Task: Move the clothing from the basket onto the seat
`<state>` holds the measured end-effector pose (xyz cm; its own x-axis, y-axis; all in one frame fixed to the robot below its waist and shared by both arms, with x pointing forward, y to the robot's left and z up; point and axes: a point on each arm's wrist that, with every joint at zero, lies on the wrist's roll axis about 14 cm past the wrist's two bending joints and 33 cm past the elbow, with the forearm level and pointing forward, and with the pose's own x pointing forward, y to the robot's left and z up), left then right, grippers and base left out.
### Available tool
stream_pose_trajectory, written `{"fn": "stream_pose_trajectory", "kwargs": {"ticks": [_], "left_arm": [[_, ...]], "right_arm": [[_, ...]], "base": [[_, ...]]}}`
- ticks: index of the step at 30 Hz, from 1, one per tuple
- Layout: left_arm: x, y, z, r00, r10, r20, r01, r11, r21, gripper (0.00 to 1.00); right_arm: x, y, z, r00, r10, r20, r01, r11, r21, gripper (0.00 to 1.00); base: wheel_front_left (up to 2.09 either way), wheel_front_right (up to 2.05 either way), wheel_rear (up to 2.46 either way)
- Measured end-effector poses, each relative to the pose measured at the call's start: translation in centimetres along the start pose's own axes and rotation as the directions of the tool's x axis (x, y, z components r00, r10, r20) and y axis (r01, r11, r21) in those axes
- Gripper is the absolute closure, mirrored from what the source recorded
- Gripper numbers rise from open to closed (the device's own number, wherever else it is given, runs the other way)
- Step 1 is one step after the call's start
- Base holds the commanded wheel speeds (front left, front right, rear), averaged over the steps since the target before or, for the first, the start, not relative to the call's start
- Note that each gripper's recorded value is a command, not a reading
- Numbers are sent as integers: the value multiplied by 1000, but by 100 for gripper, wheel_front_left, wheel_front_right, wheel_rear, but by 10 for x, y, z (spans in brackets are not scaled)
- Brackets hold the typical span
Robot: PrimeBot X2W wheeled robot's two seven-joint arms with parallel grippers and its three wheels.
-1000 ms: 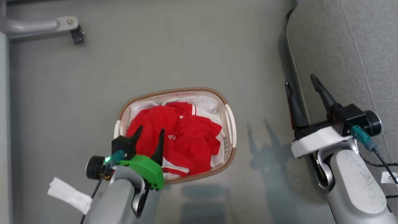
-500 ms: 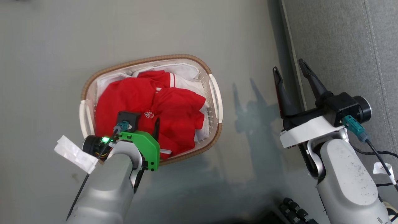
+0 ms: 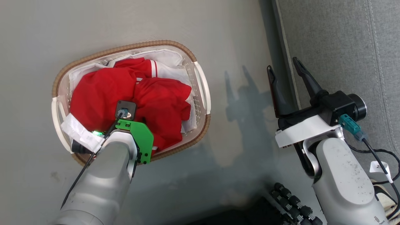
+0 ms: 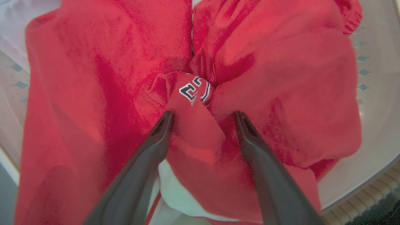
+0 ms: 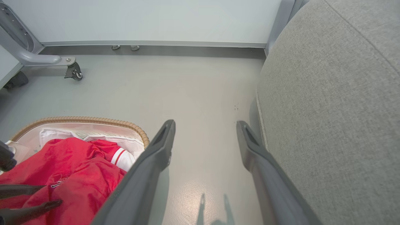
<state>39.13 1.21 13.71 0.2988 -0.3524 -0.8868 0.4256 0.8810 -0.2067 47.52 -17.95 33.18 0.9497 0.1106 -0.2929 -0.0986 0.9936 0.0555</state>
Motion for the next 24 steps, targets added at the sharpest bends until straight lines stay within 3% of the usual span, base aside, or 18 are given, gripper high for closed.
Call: {"fn": "stream_pose_trajectory", "kwargs": {"ticks": [14, 15, 17, 24], "left_arm": [[20, 2, -19, 995, 4, -101, -2, 1000, 22, 0], [21, 2, -20, 995, 2, -103, 0, 1000, 24, 53], [22, 3, -18, 997, 0, -83, 3, 1000, 30, 100], [16, 5, 5, 999, -2, 47, 4, 999, -39, 100]], "right_arm": [[5, -1, -19, 999, -3, -38, 3, 1000, 12, 0], [5, -1, -20, 999, -3, -41, 4, 1000, 13, 0], [5, -2, -21, 999, -5, -45, 6, 1000, 15, 0], [2, -1, -17, 999, -8, -41, 9, 999, 38, 0]], "base": [[0, 0, 0], [0, 0, 0], [0, 0, 0], [0, 0, 0]]}}
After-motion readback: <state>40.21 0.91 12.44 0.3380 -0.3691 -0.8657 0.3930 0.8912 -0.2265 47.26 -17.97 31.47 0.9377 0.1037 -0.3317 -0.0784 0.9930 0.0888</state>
